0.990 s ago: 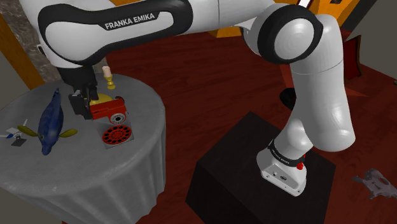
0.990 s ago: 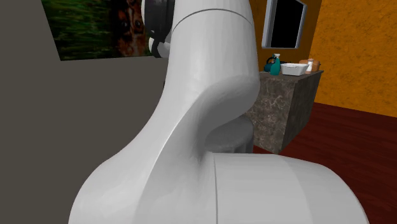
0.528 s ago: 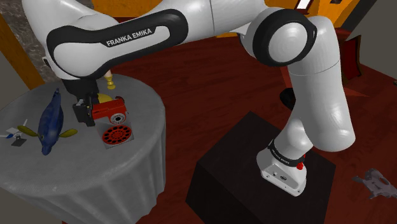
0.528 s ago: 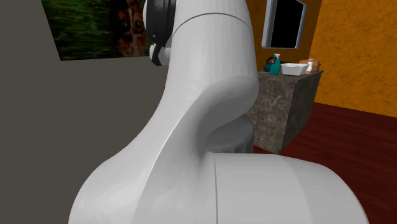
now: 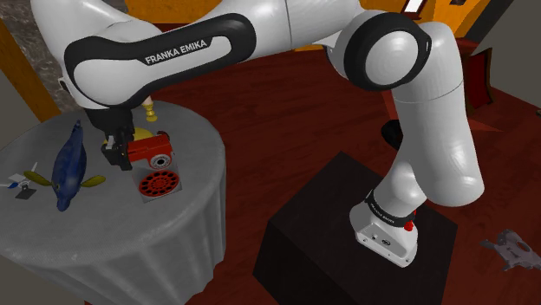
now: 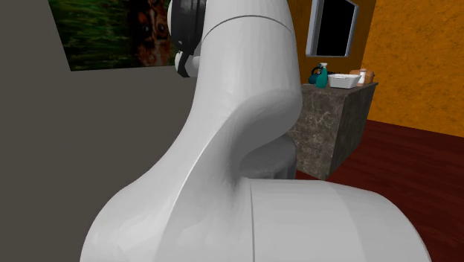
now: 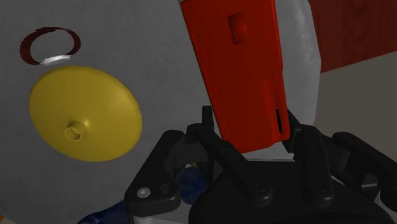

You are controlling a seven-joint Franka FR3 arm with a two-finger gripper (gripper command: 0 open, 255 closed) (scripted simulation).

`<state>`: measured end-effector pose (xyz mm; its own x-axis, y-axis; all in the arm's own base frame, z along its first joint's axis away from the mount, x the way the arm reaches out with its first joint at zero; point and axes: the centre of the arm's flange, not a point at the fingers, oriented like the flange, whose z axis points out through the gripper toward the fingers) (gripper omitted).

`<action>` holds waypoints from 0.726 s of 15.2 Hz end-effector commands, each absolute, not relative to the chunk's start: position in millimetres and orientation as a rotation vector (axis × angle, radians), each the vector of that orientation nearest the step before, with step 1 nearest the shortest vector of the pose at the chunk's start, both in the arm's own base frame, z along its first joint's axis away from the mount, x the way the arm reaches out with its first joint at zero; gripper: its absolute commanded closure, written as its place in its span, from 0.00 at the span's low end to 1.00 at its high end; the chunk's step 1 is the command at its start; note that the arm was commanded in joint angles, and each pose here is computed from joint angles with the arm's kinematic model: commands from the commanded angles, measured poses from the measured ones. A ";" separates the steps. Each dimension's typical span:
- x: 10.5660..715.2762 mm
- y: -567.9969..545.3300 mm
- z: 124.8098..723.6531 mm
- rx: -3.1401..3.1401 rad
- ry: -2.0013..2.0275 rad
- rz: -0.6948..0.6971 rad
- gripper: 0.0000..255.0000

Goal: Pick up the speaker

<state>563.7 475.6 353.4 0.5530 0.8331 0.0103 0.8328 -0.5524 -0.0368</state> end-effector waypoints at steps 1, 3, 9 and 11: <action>564.2 475.0 352.8 -2.737 -1.467 0.015 1.00; 563.8 475.3 353.0 -2.737 -1.467 0.015 1.00; 563.8 475.3 384.7 -2.737 -1.467 0.015 1.00; 563.8 475.3 395.2 -2.737 -1.467 0.015 1.00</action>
<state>565.0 474.5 389.6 0.5537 0.8327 0.0077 0.8323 -0.5531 -0.0369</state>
